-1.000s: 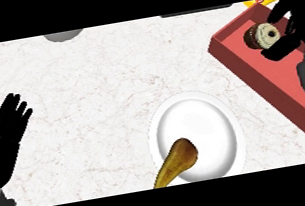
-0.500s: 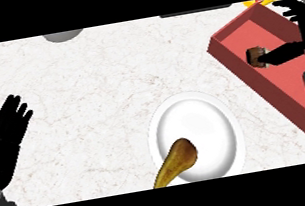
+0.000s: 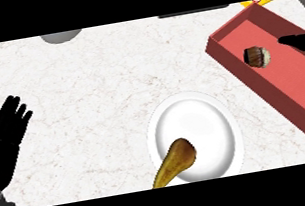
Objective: Pick the cupcake from the plate and place it in the cardboard box
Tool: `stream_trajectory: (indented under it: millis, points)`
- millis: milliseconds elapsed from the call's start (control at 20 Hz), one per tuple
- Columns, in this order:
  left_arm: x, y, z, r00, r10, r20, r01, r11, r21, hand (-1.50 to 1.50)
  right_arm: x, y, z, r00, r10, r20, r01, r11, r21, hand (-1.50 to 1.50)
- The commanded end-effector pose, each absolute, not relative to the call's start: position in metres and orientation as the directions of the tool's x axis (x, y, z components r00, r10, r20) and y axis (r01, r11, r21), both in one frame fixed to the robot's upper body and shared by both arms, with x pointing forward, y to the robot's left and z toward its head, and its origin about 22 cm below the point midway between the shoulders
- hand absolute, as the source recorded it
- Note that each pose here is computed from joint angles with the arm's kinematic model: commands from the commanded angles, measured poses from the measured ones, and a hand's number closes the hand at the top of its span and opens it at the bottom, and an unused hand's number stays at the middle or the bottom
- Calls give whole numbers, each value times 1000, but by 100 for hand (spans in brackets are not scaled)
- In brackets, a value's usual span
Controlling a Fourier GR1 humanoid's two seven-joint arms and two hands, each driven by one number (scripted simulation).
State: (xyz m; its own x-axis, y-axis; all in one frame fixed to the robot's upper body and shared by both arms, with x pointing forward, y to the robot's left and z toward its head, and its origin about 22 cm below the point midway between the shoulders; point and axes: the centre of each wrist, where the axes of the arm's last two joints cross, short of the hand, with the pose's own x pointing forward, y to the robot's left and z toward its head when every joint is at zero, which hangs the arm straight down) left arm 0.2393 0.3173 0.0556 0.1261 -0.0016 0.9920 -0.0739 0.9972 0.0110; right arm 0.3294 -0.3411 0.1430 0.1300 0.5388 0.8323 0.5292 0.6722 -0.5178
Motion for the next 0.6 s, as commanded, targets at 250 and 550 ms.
stream_trajectory:
  millis: [250,550]
  points:
    - [248,317,52,133,6,991,-97,995,7,0,256,-433,154,73,415,907,610,701,-370,-150]
    - [242,322,55,110,7,994,-83,997,2,0,240,-474,152,34,434,900,576,727,-373,-150]
